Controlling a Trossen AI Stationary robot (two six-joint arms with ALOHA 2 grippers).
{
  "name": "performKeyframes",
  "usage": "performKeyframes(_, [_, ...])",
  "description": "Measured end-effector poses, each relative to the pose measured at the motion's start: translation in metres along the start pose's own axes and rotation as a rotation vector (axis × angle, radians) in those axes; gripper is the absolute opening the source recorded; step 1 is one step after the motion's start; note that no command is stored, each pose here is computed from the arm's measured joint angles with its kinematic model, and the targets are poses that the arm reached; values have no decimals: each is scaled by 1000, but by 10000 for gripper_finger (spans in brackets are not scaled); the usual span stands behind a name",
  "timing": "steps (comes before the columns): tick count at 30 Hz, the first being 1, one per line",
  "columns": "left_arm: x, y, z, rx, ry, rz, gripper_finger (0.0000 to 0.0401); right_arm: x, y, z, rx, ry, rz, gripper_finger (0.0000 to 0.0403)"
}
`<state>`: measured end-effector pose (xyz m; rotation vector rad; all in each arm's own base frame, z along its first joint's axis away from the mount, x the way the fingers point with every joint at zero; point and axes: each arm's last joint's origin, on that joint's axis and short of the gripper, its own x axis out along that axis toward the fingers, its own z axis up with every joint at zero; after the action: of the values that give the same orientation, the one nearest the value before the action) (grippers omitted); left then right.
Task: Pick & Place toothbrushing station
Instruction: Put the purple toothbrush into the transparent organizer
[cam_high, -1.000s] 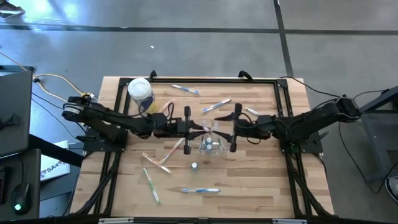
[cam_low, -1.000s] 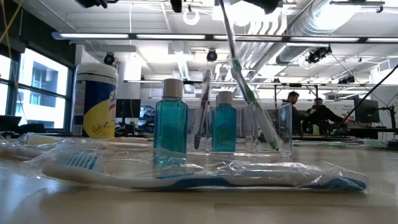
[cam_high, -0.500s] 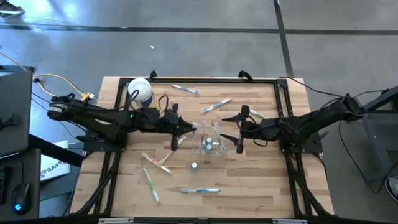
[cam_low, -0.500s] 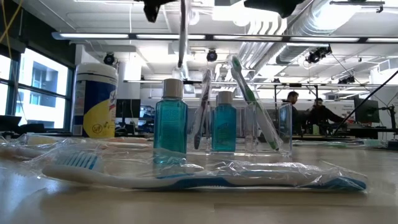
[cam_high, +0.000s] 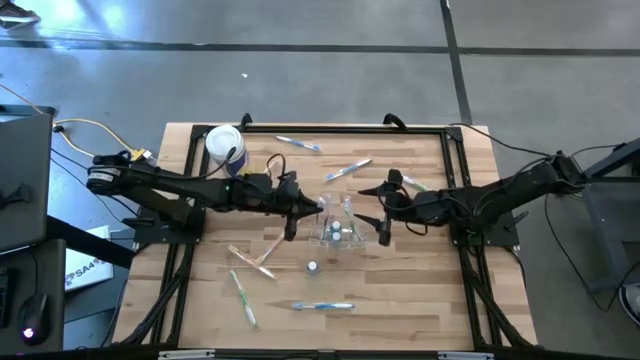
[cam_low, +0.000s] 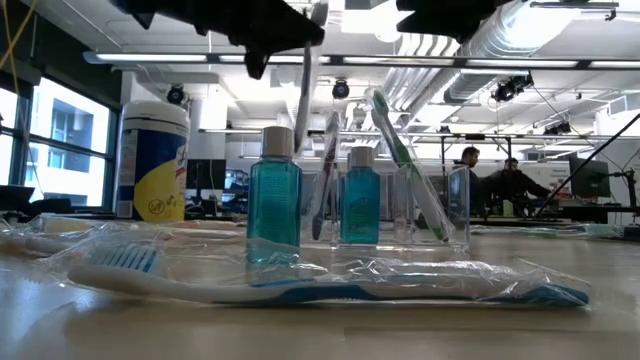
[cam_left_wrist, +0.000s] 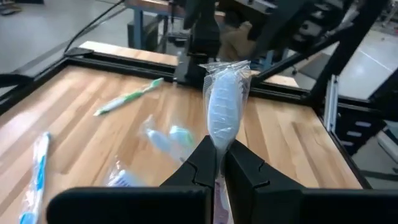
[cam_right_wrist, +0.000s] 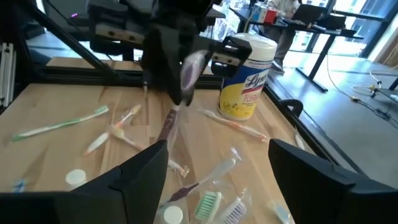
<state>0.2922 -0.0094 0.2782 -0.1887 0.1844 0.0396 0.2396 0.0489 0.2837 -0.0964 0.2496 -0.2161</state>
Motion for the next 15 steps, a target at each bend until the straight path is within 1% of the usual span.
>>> performKeyframes(7, [-2,4,-14,-37,-40,41,10,0,0,-1,-7,14,0,272])
performKeyframes(10, [-2,12,-21,-58,-21,79,10,0,0,-2,-7,15,-1,272])
performKeyframes(15, [-4,15,-29,-102,-20,87,10,0,0,-2,-6,15,0,272])
